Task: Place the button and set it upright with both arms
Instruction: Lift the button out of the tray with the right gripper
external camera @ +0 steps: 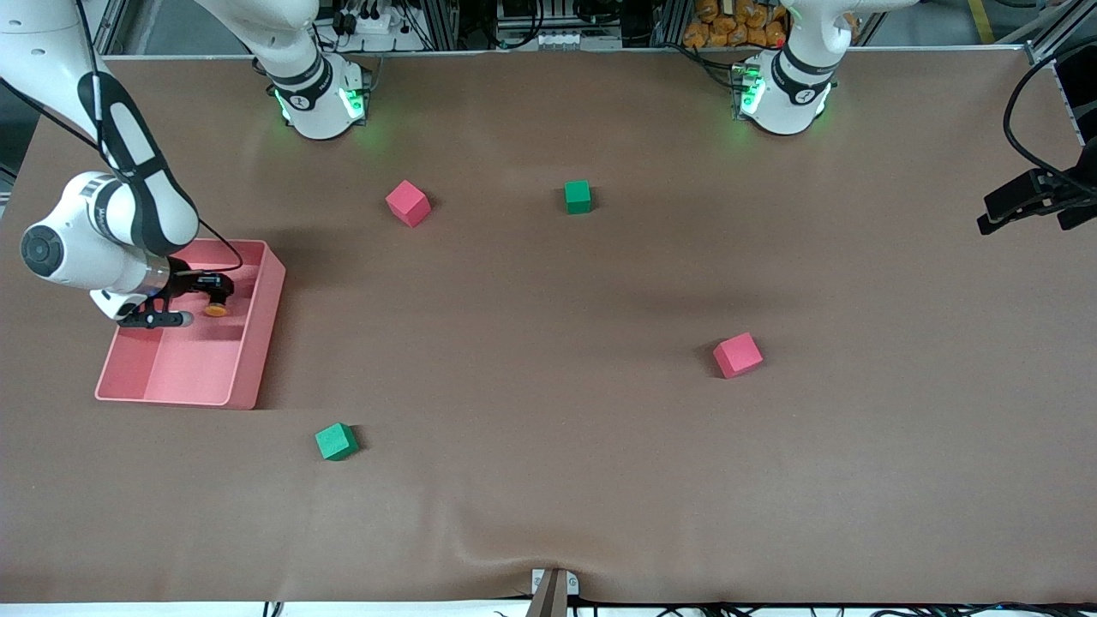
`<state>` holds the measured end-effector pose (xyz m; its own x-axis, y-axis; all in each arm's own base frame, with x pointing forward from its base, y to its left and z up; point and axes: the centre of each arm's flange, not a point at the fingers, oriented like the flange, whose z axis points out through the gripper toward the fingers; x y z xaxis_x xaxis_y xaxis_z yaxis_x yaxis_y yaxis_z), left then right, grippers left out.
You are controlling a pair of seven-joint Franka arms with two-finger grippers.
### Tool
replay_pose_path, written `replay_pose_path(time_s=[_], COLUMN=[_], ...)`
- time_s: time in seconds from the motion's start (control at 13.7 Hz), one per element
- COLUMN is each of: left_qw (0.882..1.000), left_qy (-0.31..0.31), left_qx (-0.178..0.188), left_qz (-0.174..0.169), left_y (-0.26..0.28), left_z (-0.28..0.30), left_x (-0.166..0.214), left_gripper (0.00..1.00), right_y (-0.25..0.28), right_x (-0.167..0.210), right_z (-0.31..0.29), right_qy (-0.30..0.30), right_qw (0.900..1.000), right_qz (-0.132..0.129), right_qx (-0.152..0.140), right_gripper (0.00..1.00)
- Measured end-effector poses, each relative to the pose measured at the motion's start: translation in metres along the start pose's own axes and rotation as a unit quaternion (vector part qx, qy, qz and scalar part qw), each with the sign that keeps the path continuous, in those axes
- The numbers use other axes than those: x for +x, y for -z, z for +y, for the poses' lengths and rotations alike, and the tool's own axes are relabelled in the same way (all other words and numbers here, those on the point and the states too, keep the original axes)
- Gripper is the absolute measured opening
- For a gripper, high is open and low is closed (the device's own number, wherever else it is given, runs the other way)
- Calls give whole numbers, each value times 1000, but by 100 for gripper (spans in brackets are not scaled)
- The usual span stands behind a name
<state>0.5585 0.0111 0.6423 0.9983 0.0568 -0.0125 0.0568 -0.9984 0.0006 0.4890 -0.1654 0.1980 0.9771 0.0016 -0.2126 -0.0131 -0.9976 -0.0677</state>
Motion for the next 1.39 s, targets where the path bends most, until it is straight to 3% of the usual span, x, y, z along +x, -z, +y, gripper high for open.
replay_pose_path(time_s=[0.51,0.8,1.1,1.39], left_qw=[1000,1000,1000,1000], left_qy=[0,1,2,2], left_qx=[0,0,0,0], left_qz=[0,0,-1,-2], left_y=[0,0,-1,-2], left_z=[0,-2,-2,-2], left_x=[0,0,1,1], left_gripper=[100,100,100,100], right_y=[112,174,238,268], right_x=[26,52,73,76], right_z=[3,-47,-133,-246], right_qy=[18,71,171,261], right_qw=[1000,997,985,964], right_qz=[-23,-17,12,36], right_qx=[4,-5,-16,-28], right_gripper=[41,41,41,41])
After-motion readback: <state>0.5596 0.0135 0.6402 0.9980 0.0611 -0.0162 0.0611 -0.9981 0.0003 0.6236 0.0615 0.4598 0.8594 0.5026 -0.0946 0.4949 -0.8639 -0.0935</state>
